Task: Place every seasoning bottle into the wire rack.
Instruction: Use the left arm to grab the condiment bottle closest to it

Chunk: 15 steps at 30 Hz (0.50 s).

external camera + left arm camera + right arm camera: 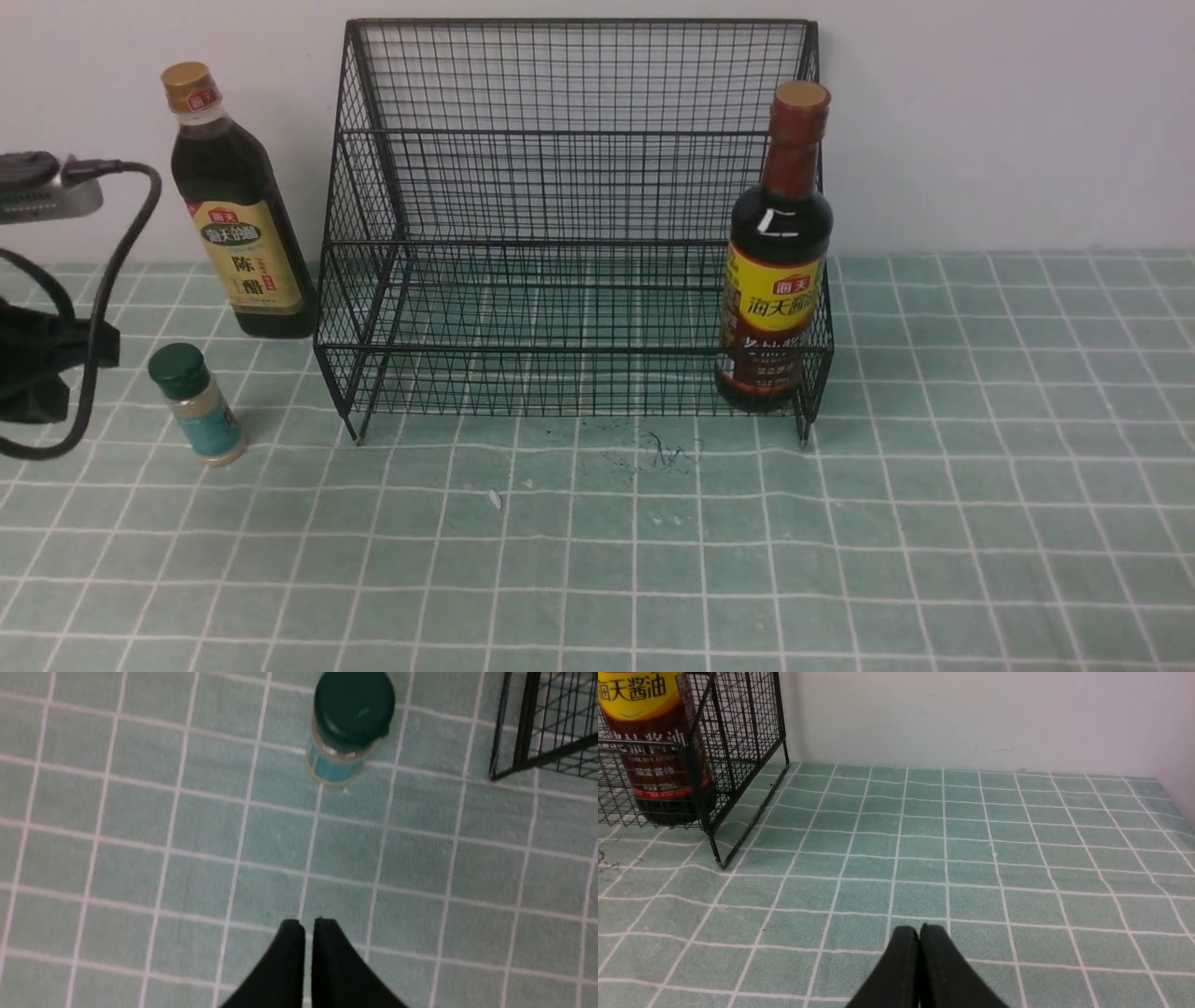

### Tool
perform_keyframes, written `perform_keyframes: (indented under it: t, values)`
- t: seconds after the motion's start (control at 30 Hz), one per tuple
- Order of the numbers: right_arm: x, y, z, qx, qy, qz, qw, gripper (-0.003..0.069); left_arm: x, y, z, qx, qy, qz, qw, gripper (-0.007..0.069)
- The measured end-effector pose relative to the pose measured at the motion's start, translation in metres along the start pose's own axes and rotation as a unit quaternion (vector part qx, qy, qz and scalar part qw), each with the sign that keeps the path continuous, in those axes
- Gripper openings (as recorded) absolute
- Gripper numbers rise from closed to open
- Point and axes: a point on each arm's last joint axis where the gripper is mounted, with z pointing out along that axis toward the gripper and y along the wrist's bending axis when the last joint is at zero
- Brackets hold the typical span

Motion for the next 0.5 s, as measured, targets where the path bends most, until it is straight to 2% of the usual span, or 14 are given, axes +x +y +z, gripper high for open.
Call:
perform_keyframes:
  t: [0.13,0.27,0.3,0.33,0.4,0.5]
  values:
    - [0.0,0.0,0.0,0.0,0.0,0.0,1.0,-0.0015,-0.012,0.001,0.016,0.001,-0.032,0.033,0.999,0.0088]
    - [0.0,0.0,0.0,0.0,0.0,0.0,1.0,-0.0015,-0.024,0.005,0.041,-0.01,-0.068,0.062,0.996,0.0269]
    - [0.0,0.0,0.0,0.0,0.0,0.0,1.0,-0.0015,-0.024,0.005,0.042,-0.01,-0.068,0.062,0.996,0.0279]
    - [0.0,0.0,0.0,0.0,0.0,0.0,1.0,-0.0015,-0.026,0.006,0.049,-0.01,-0.072,0.06,0.996,0.0351]
    - [0.0,0.0,0.0,0.0,0.0,0.0,1.0,-0.0015,-0.028,0.006,0.059,-0.005,-0.074,0.05,0.996,0.0433]
    - [0.0,0.0,0.0,0.0,0.0,0.0,1.0,-0.0015,-0.028,0.005,0.071,0.005,-0.071,0.039,0.997,0.0515]
